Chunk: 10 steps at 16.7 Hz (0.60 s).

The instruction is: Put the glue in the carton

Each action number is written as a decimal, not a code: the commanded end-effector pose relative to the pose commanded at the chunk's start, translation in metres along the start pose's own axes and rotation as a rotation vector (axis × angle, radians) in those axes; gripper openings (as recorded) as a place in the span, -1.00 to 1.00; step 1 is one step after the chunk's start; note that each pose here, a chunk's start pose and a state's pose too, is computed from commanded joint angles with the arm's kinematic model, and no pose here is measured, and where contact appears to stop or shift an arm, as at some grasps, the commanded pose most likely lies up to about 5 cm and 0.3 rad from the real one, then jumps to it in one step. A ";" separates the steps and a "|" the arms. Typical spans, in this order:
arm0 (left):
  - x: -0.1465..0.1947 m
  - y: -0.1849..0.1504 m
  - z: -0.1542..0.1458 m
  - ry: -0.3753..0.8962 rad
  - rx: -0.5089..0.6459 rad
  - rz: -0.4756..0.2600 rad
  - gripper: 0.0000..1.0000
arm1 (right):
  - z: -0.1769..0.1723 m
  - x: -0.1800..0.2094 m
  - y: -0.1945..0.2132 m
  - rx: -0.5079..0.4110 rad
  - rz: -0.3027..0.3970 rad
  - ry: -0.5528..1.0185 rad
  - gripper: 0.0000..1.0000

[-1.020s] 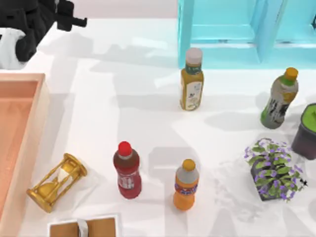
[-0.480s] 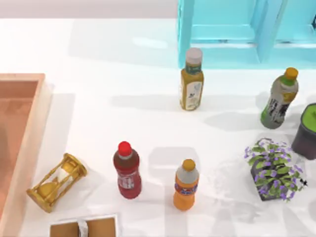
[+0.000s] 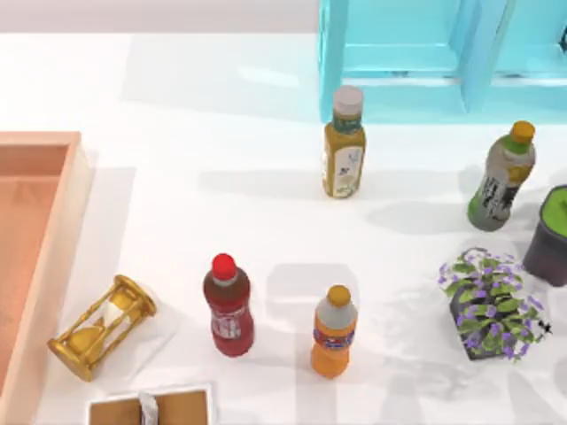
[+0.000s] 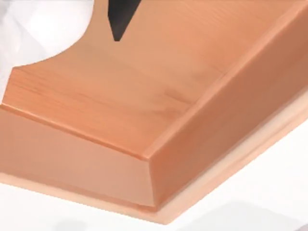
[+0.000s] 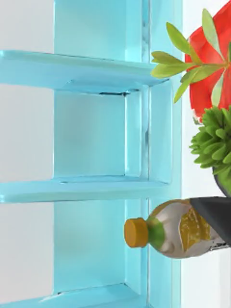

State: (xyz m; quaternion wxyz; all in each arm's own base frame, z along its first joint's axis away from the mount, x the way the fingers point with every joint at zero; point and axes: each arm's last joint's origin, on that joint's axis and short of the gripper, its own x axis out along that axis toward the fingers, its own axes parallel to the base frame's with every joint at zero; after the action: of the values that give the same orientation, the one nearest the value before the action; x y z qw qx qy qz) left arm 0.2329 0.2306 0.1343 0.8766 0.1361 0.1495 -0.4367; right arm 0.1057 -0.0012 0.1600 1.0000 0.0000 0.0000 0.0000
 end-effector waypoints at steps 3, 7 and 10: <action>-0.011 -0.024 -0.014 -0.147 -0.095 0.062 -1.00 | 0.000 0.000 0.000 0.000 0.000 0.000 1.00; -0.013 -0.035 -0.020 -0.210 -0.146 0.102 -1.00 | 0.000 0.000 0.000 0.000 0.000 0.000 1.00; -0.013 -0.035 -0.020 -0.210 -0.146 0.102 -1.00 | 0.000 0.000 0.000 0.000 0.000 0.000 1.00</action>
State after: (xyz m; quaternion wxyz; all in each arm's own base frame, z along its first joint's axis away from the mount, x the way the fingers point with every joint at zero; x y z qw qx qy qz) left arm 0.1944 0.2273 0.1176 0.9160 0.0327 0.0811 -0.3915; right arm 0.1057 -0.0012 0.1600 1.0000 0.0000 0.0000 0.0000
